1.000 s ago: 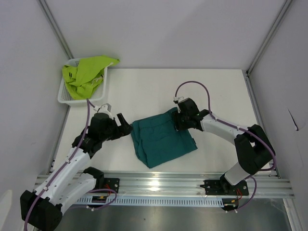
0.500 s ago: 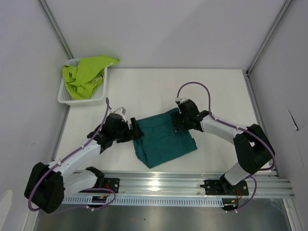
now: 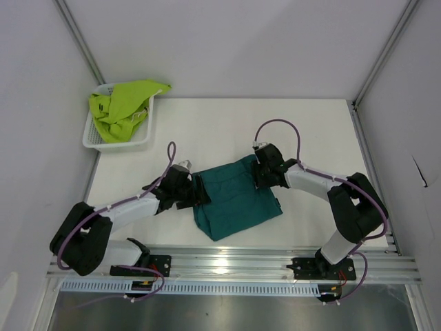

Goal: Fold and stack the shorts
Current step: Neatly place the folded shorts to the corner

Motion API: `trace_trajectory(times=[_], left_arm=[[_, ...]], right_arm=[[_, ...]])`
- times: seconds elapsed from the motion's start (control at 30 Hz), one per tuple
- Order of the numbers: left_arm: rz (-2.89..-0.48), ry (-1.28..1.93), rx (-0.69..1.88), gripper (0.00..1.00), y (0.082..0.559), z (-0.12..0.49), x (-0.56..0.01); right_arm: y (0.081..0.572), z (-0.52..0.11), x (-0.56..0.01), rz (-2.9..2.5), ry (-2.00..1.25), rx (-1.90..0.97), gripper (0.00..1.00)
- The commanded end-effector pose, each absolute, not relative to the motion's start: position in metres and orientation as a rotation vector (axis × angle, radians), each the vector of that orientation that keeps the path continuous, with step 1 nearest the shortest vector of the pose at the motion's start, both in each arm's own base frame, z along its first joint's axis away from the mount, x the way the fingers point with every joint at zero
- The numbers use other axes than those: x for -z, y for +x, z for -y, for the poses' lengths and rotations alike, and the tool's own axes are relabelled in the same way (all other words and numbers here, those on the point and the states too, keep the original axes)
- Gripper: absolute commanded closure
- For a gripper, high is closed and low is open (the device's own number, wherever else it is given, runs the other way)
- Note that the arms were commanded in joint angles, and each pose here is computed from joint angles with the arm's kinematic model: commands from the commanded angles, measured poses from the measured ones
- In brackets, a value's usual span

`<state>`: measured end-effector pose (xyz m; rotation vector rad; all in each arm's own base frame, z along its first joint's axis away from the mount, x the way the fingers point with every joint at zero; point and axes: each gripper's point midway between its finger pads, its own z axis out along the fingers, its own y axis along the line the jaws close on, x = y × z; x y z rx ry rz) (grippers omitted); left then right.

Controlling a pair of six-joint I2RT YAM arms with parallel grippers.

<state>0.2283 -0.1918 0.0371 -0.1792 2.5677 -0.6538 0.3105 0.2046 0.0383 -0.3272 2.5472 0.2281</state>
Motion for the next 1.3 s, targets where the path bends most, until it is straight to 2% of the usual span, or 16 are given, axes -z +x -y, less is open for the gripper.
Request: trace_trajectory(times=[0.0,0.17,0.23,0.37,0.6,0.93,1.03,1.07,1.1,1.13,1.17,1.2,1.23,1.27], left_arm=[[-2.556,-0.194,0.679,0.24,0.236,0.208,-0.034],[-2.559,-0.209,0.637,0.44,0.236,0.211,-0.024],[-2.547,-0.213,0.635,0.48,0.236,0.212,-0.025],[-2.541,-0.197,0.624,0.56,0.236,0.217,-0.027],[-2.537,-0.14,0.633,0.64,0.242,0.246,-0.031],[-2.52,0.018,0.697,0.66,0.243,0.353,-0.044],[-2.525,0.076,0.733,0.66,0.232,0.397,-0.041],[-2.536,0.107,0.74,0.66,0.222,0.409,-0.038],[-2.493,0.111,0.805,0.66,0.228,0.436,-0.058],[-2.496,0.125,0.805,0.67,0.227,0.45,-0.053],[-2.494,0.157,0.801,0.67,0.217,0.46,-0.049],[-2.472,0.172,0.834,0.66,0.217,0.476,-0.059],[-2.45,0.188,0.867,0.66,0.217,0.491,-0.068],[-2.479,0.226,0.852,0.62,0.207,0.498,-0.053]], right_arm=[[0.317,-0.201,-0.039,-2.521,-0.295,-0.202,0.56],[0.316,-0.201,-0.038,-2.525,-0.298,-0.206,0.7],[0.316,-0.2,-0.035,-2.532,-0.297,-0.2,0.72],[0.316,-0.195,-0.036,-2.537,-0.279,-0.167,0.87],[0.319,-0.163,-0.039,-2.557,-0.174,0.013,0.97],[0.311,-0.063,-0.046,-2.547,0.27,0.359,1.0],[0.306,-0.018,-0.061,-2.479,0.438,0.531,0.92],[0.304,-0.006,-0.07,-2.436,0.491,0.561,0.77],[0.298,0.01,-0.074,-2.402,0.572,0.603,0.68],[0.29,0.026,-0.079,-2.356,0.625,0.671,0.62],[0.285,0.036,-0.093,-2.295,0.692,0.673,0.36],[0.279,0.045,-0.099,-2.255,0.748,0.691,0.22],[0.273,0.053,-0.104,-2.216,0.808,0.698,0.12],[0.267,0.061,-0.104,-2.203,0.839,0.701,0.03]])
